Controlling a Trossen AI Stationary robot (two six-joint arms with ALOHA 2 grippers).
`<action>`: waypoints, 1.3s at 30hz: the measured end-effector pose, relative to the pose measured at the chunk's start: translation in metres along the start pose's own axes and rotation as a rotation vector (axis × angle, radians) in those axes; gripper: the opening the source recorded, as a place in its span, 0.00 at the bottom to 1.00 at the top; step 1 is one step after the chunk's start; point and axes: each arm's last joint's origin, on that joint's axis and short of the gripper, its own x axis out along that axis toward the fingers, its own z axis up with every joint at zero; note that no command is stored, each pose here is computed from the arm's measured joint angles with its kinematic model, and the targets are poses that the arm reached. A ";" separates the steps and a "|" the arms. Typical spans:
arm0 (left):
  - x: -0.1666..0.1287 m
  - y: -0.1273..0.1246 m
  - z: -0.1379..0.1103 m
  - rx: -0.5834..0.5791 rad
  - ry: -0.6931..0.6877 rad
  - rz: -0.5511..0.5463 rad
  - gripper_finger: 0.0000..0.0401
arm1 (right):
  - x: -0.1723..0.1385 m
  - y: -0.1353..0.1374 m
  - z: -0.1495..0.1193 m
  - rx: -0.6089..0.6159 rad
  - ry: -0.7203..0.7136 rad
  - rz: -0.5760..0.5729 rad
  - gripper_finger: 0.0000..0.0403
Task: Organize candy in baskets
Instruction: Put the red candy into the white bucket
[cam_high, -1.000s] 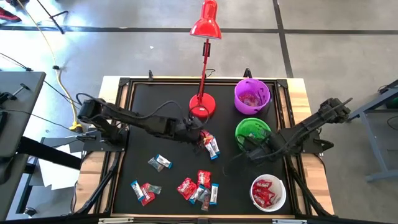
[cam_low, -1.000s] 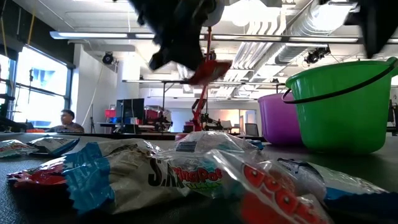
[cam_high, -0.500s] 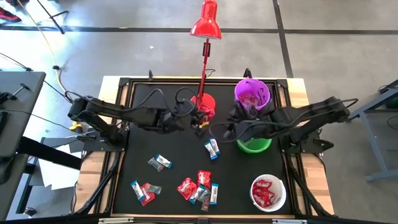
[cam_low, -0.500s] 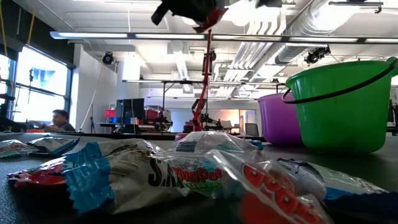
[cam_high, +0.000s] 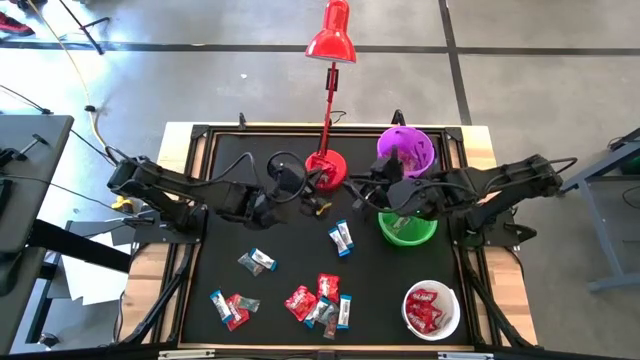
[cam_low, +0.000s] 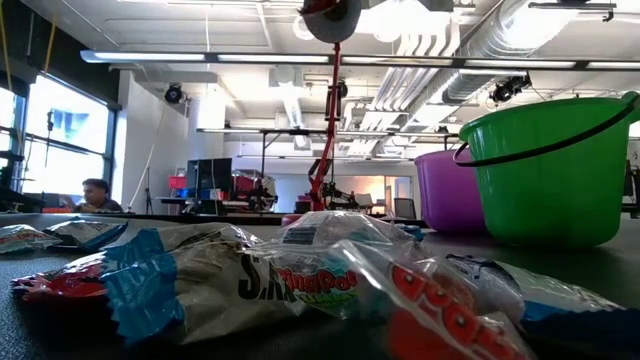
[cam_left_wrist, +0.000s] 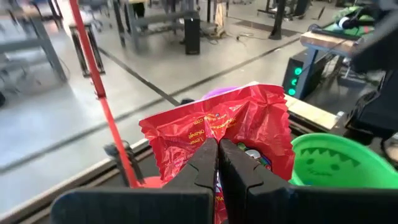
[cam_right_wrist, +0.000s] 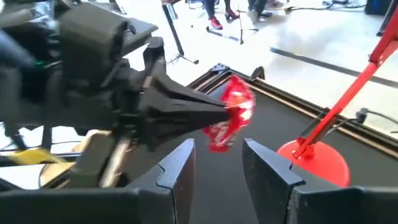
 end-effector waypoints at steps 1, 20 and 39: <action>-0.002 -0.001 0.000 0.019 -0.005 0.005 0.00 | 0.000 0.000 0.000 -0.039 -0.002 0.004 0.31; -0.004 -0.003 -0.001 0.028 -0.007 -0.001 0.00 | 0.002 -0.005 -0.001 -0.311 0.000 -0.070 0.31; -0.011 -0.010 0.011 -0.079 -0.096 -0.027 0.00 | 0.015 0.001 0.005 0.247 -0.077 -0.037 0.31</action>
